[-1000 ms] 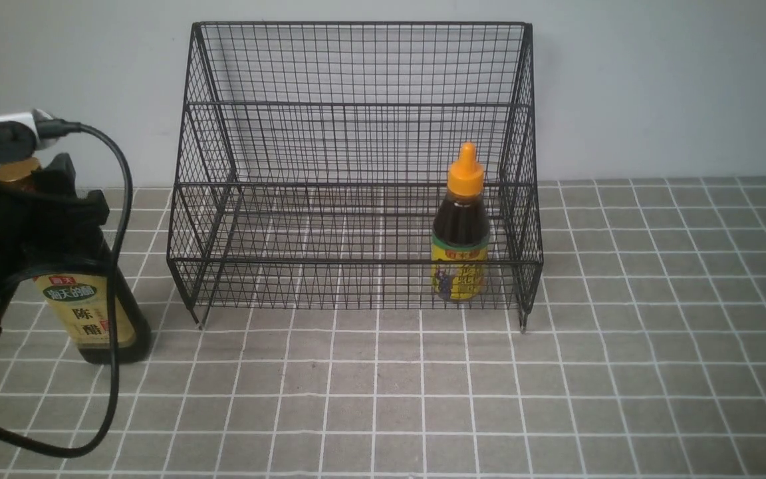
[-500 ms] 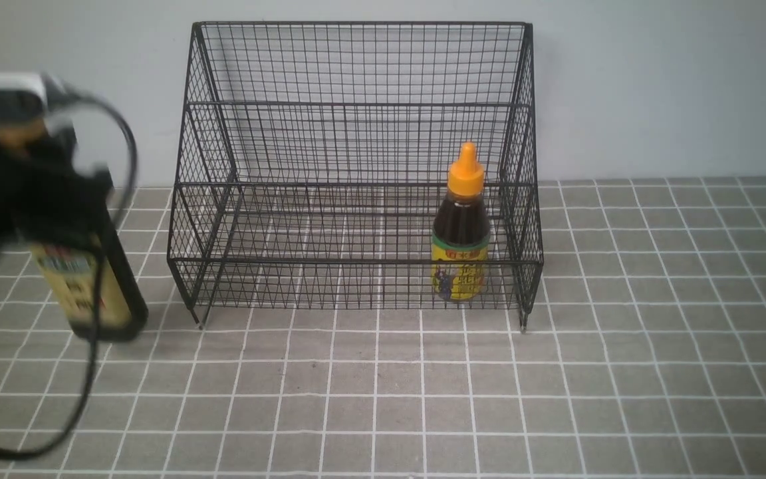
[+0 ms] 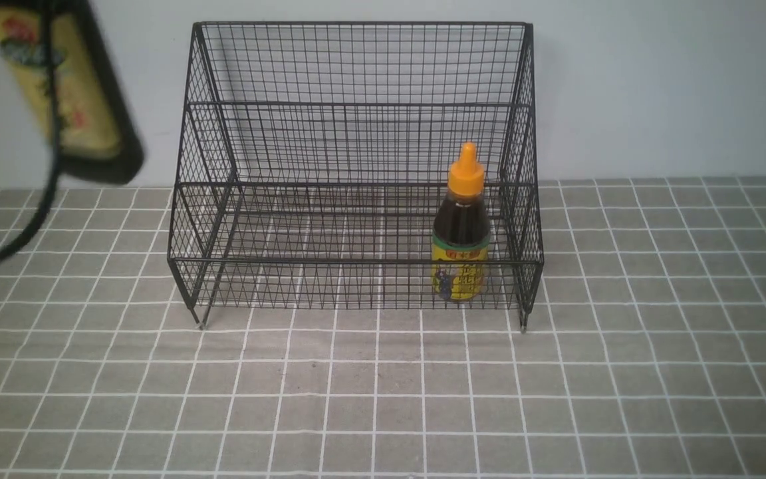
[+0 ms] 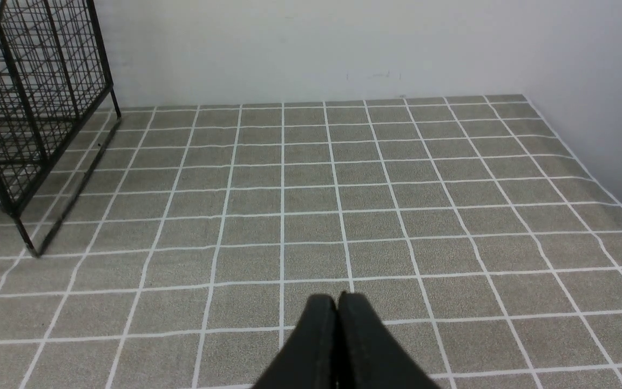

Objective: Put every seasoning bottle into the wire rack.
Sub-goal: Use the left arm to put the condiment bottle back on the shelf

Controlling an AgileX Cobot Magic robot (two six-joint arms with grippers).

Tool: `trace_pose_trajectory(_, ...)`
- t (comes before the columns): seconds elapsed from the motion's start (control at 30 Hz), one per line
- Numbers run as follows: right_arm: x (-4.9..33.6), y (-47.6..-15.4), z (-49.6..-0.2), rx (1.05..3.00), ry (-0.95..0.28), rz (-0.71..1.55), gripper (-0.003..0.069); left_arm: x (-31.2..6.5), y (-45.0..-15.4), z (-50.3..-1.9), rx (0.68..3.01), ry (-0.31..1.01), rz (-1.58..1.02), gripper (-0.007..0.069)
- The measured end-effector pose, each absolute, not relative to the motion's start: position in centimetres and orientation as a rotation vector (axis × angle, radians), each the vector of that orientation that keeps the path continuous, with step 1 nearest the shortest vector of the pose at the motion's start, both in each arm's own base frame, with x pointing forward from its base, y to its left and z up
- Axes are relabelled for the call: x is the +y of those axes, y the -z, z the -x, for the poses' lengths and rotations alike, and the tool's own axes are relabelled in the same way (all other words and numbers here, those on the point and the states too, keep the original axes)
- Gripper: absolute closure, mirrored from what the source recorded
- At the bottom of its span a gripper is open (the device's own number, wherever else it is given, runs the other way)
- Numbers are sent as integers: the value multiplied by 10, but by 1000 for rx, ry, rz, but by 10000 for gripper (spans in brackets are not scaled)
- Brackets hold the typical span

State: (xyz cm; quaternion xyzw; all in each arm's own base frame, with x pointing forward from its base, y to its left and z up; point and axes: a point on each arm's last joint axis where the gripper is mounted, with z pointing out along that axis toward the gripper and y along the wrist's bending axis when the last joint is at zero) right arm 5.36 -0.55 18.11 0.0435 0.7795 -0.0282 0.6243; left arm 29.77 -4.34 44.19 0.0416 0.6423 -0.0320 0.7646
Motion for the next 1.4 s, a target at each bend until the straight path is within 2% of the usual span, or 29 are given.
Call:
trace_pose_trajectory(0.3, -6, -181, -54, 1788, 66, -99, 670, -74, -426, -353, 1468, 186, -64, 317)
trace_pose_trajectory(0.47, -6, -181, -54, 1788, 66, -99, 670, -82, -388, -387, 1572, 197, -45, 317)
trace_pose_trajectory(0.93, -6, -181, -54, 1788, 66, -99, 670, -95, -318, -412, 1881, 226, -140, 317)
trace_pose_trajectory(1.1, -6, -181, -54, 1788, 66, -99, 670, -95, -318, -412, 1888, 225, -149, 316)
trace_pose_trajectory(1.17, -6, -181, -54, 1788, 66, -99, 670, -96, -318, -412, 1892, 226, -152, 295)
trace_pose_trajectory(1.33, -6, -181, -54, 1788, 66, -99, 670, -96, -327, -407, 1906, 244, -169, 155)
trace_pose_trajectory(1.4, -6, -181, -54, 1788, 66, -99, 670, -96, -331, -403, 1913, 252, -177, 127)
